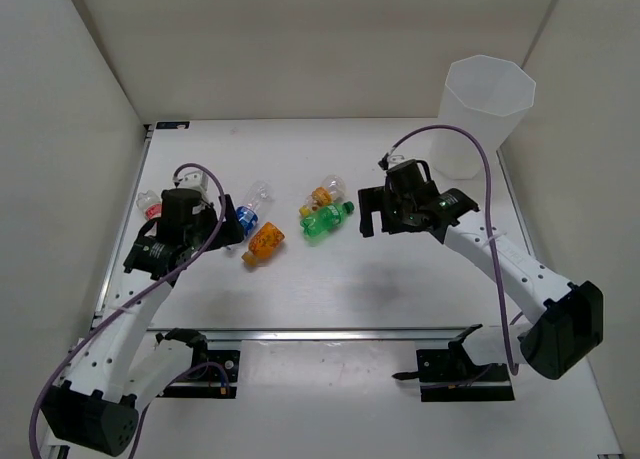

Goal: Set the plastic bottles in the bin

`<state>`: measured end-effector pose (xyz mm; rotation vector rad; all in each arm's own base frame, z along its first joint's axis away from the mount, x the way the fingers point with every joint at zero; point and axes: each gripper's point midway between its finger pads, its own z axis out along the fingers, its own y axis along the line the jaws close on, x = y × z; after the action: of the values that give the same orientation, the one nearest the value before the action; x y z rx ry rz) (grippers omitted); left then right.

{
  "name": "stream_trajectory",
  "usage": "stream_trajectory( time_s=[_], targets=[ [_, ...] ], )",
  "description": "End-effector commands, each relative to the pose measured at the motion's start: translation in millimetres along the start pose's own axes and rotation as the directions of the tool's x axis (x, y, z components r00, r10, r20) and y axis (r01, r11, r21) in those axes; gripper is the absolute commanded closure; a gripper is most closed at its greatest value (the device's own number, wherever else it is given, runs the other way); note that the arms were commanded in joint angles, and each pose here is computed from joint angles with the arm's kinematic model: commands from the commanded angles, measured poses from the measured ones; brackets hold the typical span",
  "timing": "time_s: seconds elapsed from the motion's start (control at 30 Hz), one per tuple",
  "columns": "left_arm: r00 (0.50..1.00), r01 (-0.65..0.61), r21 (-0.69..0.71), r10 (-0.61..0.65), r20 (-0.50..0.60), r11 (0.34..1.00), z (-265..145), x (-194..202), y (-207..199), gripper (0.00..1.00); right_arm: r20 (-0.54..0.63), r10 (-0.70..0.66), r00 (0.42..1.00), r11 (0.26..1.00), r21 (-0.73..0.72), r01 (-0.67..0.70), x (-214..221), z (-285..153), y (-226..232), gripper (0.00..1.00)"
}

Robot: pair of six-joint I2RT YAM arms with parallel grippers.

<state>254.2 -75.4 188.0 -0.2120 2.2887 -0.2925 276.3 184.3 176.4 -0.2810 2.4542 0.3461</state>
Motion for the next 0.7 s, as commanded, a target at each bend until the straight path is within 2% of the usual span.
stream_trajectory(
  time_s=[0.0,0.1,0.23,0.3,0.4,0.5,0.67],
  targets=[
    [1.0,-0.004,-0.105,0.004,0.004,0.994,-7.2,-0.9,13.7,0.02,0.098,-0.113,0.989,0.993,-0.034,0.117,-22.5,-0.5,23.5,0.01],
    [1.0,-0.015,-0.216,0.016,-0.001,0.976,-9.4,1.3,34.7,0.01,0.133,-0.094,0.987,0.989,-0.097,0.108,-32.0,10.3,46.4,0.01],
    [0.999,-0.045,-0.305,0.039,-0.027,0.951,-14.7,11.9,59.0,0.01,0.117,0.073,0.99,0.988,-0.144,-0.055,-43.9,36.5,58.0,0.01],
    [0.999,-0.049,-0.344,0.042,-0.028,0.938,-17.4,16.5,69.7,0.02,0.112,0.22,0.969,0.969,-0.136,-0.204,-50.9,52.5,53.3,0.0],
    [0.998,-0.069,-0.393,0.06,-0.035,0.917,-18.9,18.5,83.4,0.01,0.141,0.325,0.935,0.945,-0.083,-0.316,-61.2,72.6,43.9,0.0],
    [0.996,-0.086,-0.413,0.07,-0.053,0.907,-16.9,18.9,89.5,0.02,0.102,0.452,0.886,0.892,-0.047,-0.449,-65.7,102.3,39.0,0.01],
    [0.995,-0.097,-0.395,0.074,-0.072,0.914,-10.1,21.7,85.5,0.01,0.164,0.541,0.825,0.834,0.021,-0.552,-78.7,129.6,43.8,0.01]
  ],
)
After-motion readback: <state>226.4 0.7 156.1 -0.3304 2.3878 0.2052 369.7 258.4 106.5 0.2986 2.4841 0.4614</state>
